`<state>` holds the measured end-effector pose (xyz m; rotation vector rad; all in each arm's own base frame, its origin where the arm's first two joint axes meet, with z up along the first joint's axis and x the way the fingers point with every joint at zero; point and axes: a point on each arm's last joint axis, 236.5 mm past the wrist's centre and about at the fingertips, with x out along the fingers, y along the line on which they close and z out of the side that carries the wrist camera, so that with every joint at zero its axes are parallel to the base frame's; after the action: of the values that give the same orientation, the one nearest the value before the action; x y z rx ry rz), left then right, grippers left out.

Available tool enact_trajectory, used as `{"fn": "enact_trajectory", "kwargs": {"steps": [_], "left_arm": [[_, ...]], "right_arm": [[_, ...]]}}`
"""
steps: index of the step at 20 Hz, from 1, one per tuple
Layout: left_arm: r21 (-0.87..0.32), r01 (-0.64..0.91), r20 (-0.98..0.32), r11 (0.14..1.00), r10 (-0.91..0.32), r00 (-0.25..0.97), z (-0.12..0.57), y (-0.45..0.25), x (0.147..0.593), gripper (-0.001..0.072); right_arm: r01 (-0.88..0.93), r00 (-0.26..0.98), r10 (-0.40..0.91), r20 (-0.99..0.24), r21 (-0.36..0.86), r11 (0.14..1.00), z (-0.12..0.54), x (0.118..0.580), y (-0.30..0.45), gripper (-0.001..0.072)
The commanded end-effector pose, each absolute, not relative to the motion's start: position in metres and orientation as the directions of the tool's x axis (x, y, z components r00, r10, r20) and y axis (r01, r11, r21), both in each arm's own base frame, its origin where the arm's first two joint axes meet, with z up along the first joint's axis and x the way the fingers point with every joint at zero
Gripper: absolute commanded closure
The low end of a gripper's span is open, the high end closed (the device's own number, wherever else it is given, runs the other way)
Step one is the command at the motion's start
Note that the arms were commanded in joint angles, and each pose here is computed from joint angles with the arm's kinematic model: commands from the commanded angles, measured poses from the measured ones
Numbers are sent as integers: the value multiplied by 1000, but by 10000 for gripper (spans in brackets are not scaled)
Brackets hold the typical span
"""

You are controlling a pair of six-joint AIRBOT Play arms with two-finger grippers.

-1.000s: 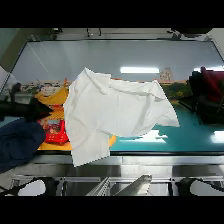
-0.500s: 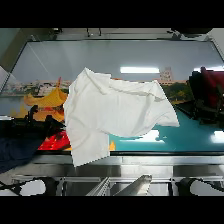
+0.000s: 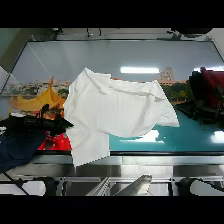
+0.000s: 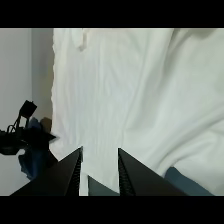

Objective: Fold the shirts.

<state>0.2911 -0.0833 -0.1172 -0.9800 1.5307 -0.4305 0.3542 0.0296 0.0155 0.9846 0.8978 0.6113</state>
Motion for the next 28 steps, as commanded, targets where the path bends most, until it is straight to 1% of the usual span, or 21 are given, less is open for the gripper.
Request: {"fn": "enact_trajectory", "kwargs": {"steps": [1,2,3,4,5,8,11,14,17,19,21,25,26,28], "left_arm": [[-745,-259,-635,615,-773,-11,-119,-103,293,711],[-747,-242,-636,619,-772,-12,-115,-103,297,710],[-753,-226,-633,619,-774,-10,-110,-103,302,710],[-756,-216,-632,617,-775,-3,-106,-101,307,710],[-761,-213,-628,613,-779,2,-102,-98,310,710],[-781,-219,-600,586,-800,-2,-90,-92,311,710],[-810,-204,-560,549,-828,-5,-69,-89,314,711],[-787,-148,-614,600,-784,87,-56,-80,331,712],[-765,-121,-644,633,-747,166,-43,-73,344,711],[-764,-111,-645,636,-744,173,-39,-73,344,711],[-763,-111,-646,636,-744,173,-39,-73,344,711],[-754,-109,-657,648,-736,163,-42,-71,342,711],[-747,-107,-664,656,-731,155,-44,-69,340,711],[-739,-105,-673,665,-725,145,-46,-68,337,711]], "right_arm": [[-34,524,769,-367,893,449,14,355,21,435],[-16,541,750,-380,887,461,10,355,12,433],[14,562,723,-402,878,478,5,356,0,387],[62,579,686,-440,863,502,-5,357,-14,268],[111,584,649,-488,839,532,-17,356,-25,247],[180,555,580,-596,767,616,-50,350,-45,248],[217,515,575,-635,746,630,-73,344,-48,249],[238,447,598,-666,733,637,-97,335,-43,250],[223,392,639,-662,742,632,-110,339,-26,250],[186,342,674,-655,750,634,-111,340,-4,250],[139,265,704,-660,748,649,-113,334,23,250],[121,88,743,-663,748,653,-114,301,51,250],[121,72,747,-660,750,651,-113,296,50,251],[128,80,748,-659,751,648,-113,297,47,251]]}}
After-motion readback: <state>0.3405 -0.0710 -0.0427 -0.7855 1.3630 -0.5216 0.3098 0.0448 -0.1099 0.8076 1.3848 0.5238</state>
